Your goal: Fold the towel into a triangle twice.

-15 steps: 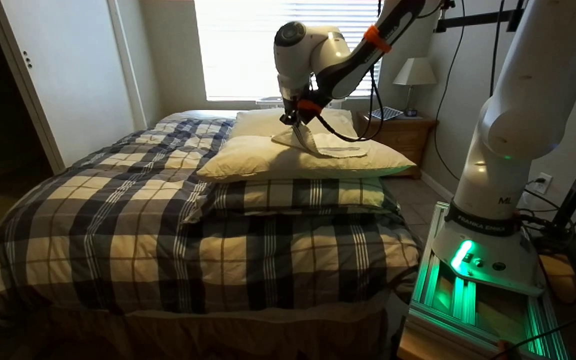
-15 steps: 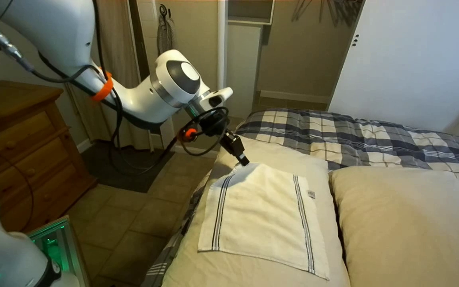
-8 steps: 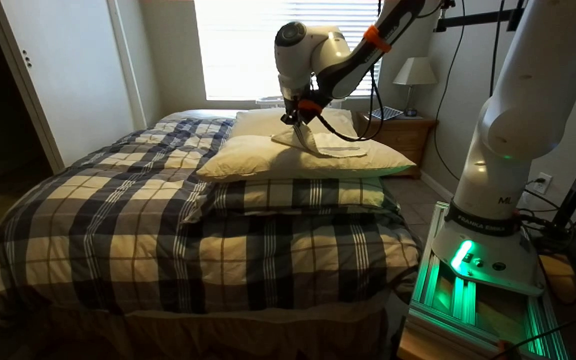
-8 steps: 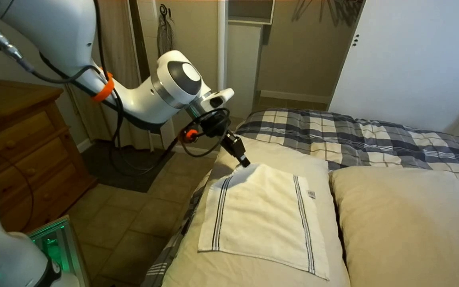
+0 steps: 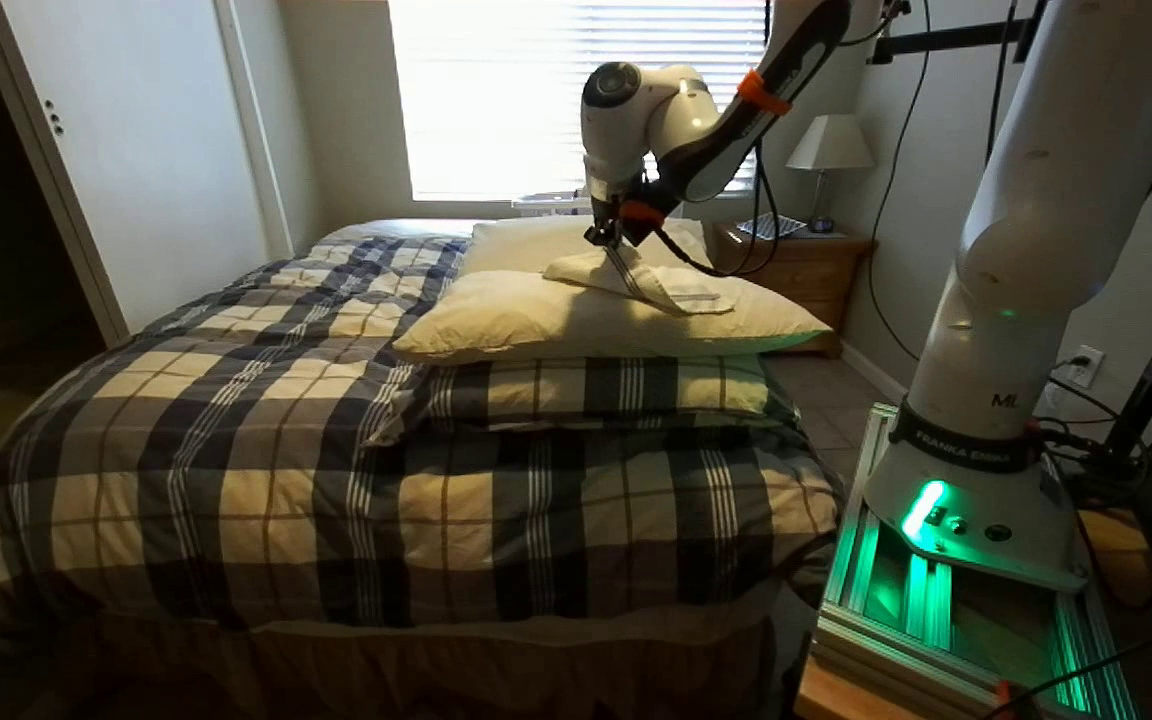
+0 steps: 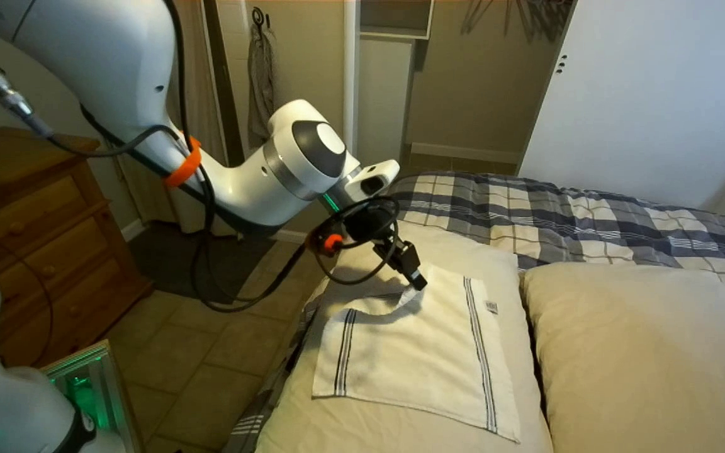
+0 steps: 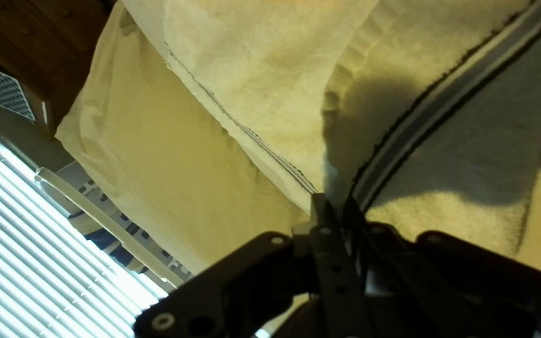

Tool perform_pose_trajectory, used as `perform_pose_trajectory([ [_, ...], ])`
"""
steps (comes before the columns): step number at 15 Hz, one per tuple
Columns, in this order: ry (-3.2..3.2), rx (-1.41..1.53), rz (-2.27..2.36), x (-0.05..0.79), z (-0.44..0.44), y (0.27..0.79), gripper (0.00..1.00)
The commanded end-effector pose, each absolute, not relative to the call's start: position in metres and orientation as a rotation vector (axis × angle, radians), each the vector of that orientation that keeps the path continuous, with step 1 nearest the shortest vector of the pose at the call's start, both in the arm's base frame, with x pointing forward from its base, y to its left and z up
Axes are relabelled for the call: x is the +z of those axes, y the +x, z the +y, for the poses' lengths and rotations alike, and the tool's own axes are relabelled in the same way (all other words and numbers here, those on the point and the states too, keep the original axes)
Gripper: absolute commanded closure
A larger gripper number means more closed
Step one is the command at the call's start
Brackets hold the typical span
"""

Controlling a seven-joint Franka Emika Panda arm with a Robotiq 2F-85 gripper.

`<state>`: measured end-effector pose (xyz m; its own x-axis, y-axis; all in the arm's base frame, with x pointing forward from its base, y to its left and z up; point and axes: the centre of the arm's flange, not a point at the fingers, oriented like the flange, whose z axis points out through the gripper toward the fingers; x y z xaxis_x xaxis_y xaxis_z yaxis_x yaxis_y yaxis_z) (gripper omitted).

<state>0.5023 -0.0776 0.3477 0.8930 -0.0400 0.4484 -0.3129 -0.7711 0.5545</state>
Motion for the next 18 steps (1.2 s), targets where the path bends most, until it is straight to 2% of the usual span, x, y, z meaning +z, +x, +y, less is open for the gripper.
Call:
perform_pose_trajectory([
  [1,2.423,0.582,-0.193,0.336,-0.110,0.504,0.98],
  [16,2.316,0.581,-0.092,0.324,-0.205,0.506,0.98],
  [17,2.325,0.560,-0.111,0.331,-0.195,0.497,0.93],
  [18,2.323,0.557,-0.114,0.330,-0.198,0.498,0.93],
])
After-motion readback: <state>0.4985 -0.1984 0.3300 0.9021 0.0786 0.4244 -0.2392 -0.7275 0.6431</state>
